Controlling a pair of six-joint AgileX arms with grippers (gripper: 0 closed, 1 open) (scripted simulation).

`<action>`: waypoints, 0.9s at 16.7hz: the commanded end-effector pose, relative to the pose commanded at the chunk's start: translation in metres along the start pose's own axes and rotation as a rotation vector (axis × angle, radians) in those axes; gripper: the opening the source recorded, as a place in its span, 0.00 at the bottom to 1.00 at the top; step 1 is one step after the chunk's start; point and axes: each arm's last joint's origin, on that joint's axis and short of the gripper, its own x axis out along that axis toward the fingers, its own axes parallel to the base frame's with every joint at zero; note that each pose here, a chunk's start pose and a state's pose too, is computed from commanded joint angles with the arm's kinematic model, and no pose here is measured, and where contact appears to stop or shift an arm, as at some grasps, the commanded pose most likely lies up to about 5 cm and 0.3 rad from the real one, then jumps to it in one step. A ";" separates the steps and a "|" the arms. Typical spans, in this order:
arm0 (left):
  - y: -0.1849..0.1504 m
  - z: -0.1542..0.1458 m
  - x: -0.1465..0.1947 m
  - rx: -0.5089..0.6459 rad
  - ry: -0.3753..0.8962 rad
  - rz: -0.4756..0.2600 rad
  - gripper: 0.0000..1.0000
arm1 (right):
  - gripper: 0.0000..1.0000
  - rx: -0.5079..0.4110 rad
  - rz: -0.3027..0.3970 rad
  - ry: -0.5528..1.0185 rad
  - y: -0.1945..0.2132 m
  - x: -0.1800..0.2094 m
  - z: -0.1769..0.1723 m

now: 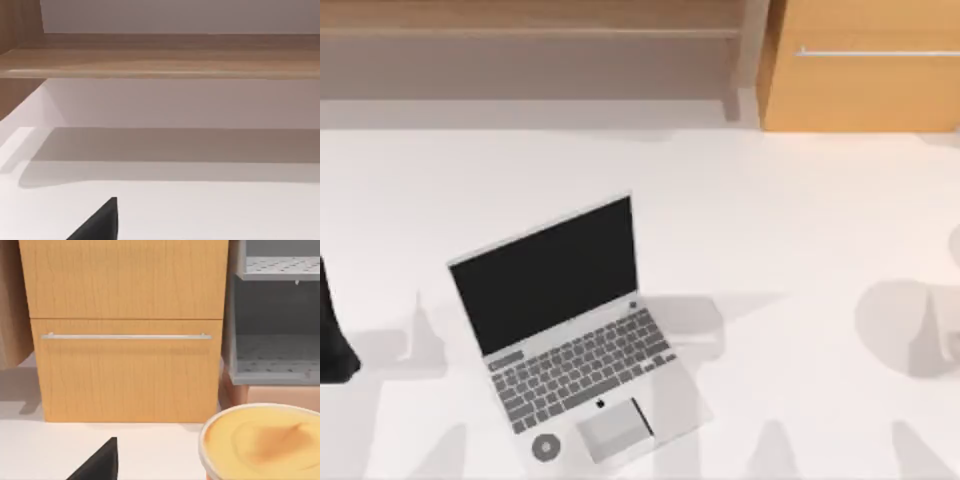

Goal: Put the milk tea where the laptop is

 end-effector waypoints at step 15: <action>0.000 0.000 0.000 0.000 0.000 0.000 1.00 | 1.00 -0.009 -0.018 0.298 -0.031 0.019 -0.034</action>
